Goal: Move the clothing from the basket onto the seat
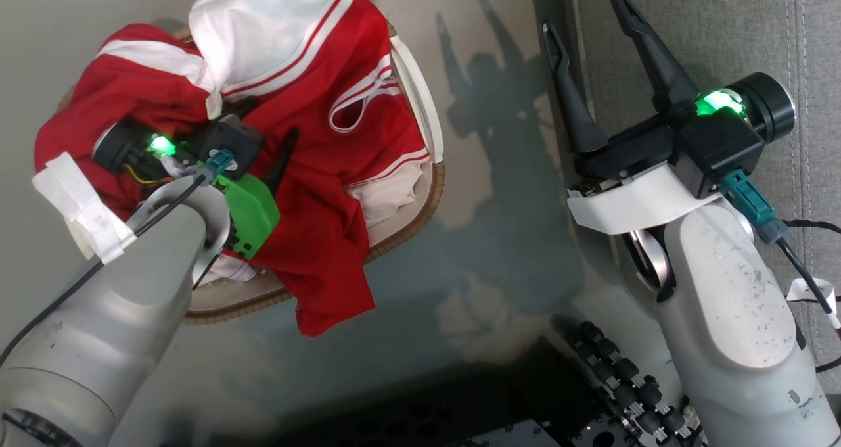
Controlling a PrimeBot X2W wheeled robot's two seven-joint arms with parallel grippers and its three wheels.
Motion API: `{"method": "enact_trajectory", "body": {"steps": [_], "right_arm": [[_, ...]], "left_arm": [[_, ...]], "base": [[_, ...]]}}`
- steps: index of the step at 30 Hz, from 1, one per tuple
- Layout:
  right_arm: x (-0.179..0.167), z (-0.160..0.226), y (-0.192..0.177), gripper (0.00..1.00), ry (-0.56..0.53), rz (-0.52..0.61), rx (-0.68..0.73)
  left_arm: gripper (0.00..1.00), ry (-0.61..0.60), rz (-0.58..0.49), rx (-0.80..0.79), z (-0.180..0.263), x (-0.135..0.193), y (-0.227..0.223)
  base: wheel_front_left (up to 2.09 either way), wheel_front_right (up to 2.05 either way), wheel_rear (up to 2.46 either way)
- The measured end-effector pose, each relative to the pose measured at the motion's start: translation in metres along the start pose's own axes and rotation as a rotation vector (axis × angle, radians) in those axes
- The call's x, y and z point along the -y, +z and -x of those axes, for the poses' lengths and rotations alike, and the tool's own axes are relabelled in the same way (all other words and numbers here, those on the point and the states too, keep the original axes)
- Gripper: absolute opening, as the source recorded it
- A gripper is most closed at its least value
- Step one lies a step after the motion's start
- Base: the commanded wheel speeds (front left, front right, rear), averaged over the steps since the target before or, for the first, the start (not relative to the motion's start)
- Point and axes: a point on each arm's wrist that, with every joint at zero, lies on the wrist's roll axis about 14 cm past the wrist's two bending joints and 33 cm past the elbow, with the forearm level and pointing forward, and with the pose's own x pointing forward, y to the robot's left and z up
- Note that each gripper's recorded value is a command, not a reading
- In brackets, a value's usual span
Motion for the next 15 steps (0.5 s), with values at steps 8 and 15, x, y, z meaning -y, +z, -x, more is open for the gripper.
{"method": "enact_trajectory", "body": {"steps": [8,15], "right_arm": [[0.003,0.003,0.000,1.00,-0.007,-0.004,-0.007],[0.004,0.005,0.015,1.00,-0.014,-0.002,0.014]], "left_arm": [[0.00,-0.041,0.013,-0.099,-0.002,0.017,-0.025],[0.00,-0.039,0.058,-0.039,0.006,0.026,0.003]], "base": [[0.00,0.00,0.00],[0.00,0.00,0.00]]}}
